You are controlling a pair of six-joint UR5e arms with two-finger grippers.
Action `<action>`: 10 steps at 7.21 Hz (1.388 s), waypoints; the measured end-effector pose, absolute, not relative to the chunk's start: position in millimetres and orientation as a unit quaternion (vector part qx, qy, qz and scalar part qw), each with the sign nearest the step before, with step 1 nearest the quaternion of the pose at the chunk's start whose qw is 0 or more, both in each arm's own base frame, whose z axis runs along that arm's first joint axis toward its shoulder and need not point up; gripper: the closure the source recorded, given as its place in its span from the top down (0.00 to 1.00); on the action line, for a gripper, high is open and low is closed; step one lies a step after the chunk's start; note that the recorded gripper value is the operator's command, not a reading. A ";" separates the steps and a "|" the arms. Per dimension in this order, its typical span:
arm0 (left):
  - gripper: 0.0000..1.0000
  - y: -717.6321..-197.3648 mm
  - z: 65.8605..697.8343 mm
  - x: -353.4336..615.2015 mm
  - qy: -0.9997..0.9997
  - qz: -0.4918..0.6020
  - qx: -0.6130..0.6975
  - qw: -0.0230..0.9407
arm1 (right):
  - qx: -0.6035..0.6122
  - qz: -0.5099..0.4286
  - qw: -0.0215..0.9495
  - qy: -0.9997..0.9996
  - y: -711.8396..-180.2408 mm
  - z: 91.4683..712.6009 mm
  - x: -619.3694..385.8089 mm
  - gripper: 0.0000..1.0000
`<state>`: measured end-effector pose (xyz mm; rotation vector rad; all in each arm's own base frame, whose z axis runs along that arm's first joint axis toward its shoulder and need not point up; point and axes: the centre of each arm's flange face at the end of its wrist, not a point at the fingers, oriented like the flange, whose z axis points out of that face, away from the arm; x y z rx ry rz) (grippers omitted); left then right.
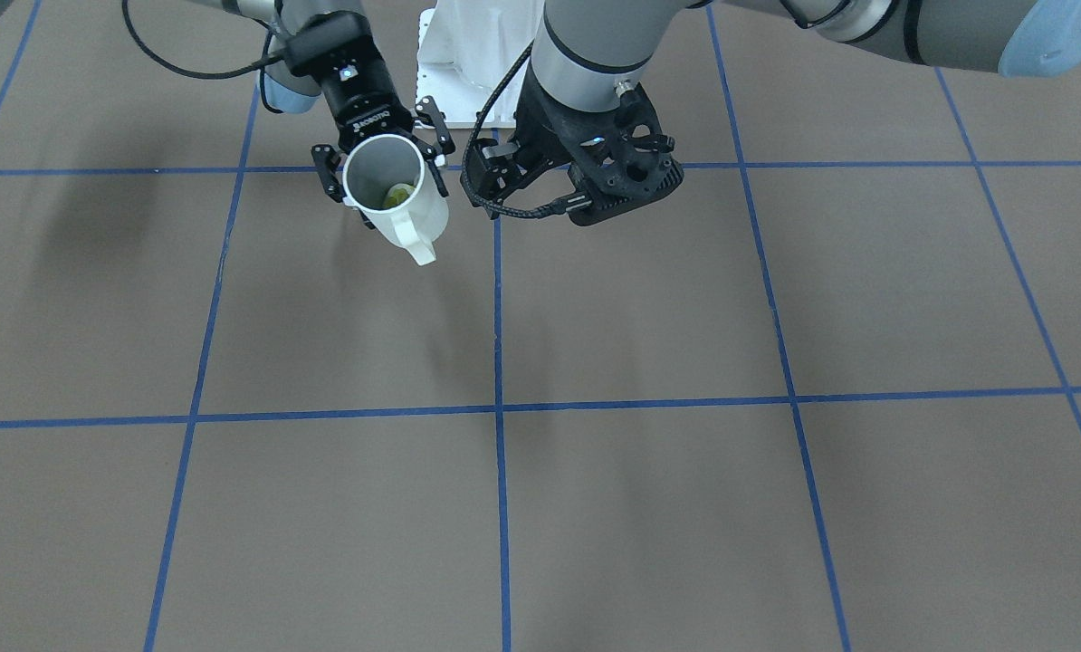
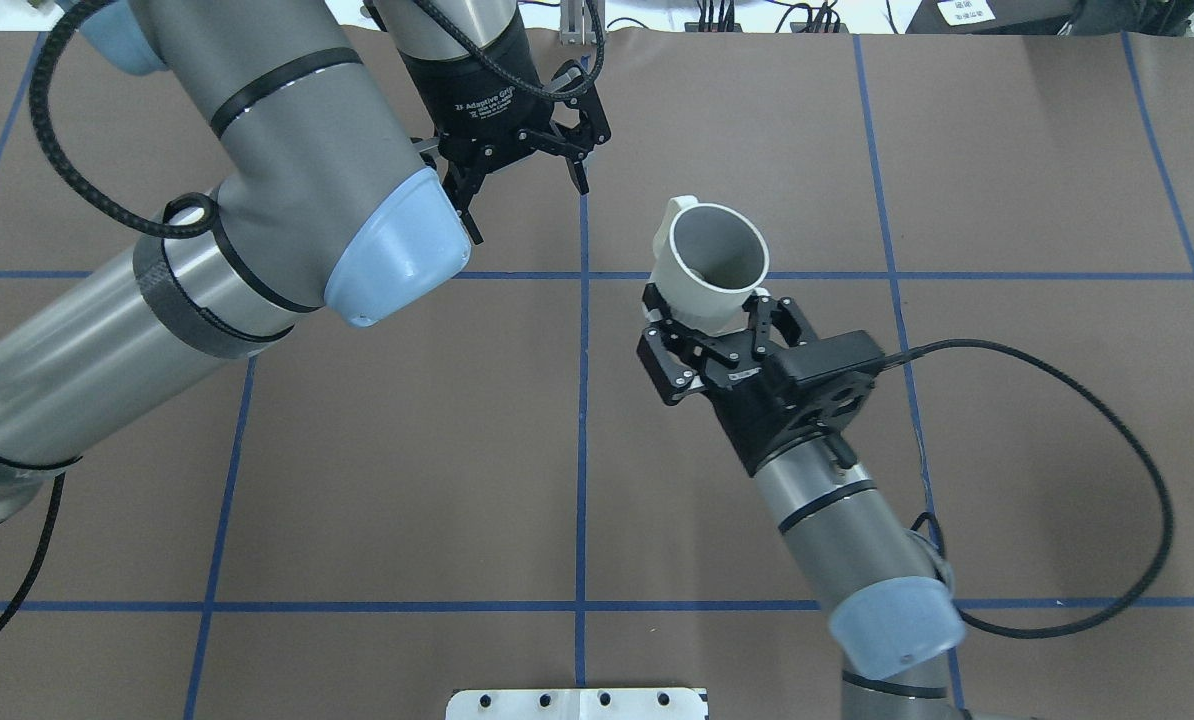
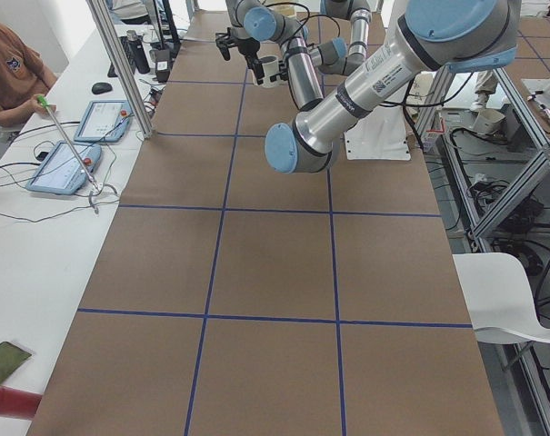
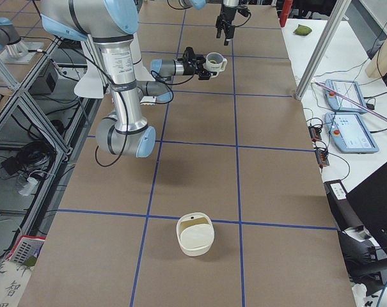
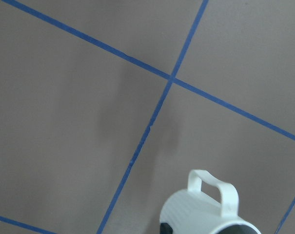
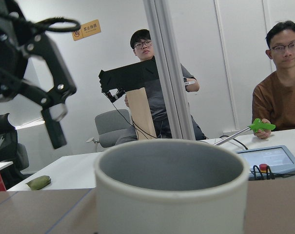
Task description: Left arm hands cup to right arm to dump lemon
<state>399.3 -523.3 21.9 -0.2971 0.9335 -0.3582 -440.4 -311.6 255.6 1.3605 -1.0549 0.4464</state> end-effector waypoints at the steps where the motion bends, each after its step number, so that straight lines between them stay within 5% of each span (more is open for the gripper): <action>1: 1.00 -524.2 25.7 400.9 0.443 -0.173 -0.142 0.868 | 0.598 0.207 0.622 -0.461 -311.2 274.5 -404.3 0.50; 10: 1.00 -530.1 48.0 406.7 0.430 -0.172 -0.128 0.877 | 0.543 0.331 0.557 -0.533 -270.1 558.4 -185.4 0.42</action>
